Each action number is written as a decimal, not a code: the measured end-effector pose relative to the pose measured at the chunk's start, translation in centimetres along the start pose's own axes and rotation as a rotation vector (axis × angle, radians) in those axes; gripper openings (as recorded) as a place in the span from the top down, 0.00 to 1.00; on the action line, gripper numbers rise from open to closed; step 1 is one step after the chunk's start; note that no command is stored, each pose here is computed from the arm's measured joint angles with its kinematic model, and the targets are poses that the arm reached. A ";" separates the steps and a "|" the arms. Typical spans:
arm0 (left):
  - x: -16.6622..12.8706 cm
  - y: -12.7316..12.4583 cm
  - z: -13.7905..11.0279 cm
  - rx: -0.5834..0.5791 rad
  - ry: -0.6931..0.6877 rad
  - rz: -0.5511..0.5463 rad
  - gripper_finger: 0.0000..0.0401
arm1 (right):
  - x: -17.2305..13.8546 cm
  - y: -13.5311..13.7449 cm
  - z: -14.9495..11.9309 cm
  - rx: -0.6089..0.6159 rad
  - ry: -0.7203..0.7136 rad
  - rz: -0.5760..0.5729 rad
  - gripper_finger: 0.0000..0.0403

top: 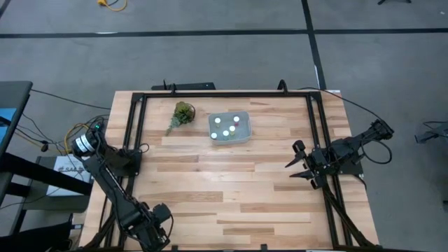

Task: Pick and place pill bottles into a basket
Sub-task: Put the blue pill bottle into the bin

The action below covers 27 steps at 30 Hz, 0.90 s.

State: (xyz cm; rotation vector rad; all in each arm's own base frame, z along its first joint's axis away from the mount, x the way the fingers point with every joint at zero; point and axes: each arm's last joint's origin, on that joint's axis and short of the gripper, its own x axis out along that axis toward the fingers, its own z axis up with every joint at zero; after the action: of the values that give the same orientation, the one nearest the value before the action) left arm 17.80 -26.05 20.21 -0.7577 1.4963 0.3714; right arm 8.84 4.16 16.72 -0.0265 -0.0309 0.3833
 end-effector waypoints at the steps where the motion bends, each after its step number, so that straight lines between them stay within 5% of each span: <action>1: 0.0 0.0 0.0 0.000 0.000 -0.001 0.55 | 0.0 0.0 0.0 0.000 0.000 0.000 0.58; 27: 1.6 0.6 -0.4 -0.012 -0.011 -0.047 0.46 | 0.0 0.0 0.0 0.000 0.000 0.000 0.58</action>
State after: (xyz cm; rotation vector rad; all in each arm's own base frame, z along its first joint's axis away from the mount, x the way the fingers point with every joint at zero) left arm 17.23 -26.25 18.58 -0.7973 1.4650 0.3486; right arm 8.84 4.15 16.72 -0.0266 -0.0307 0.3833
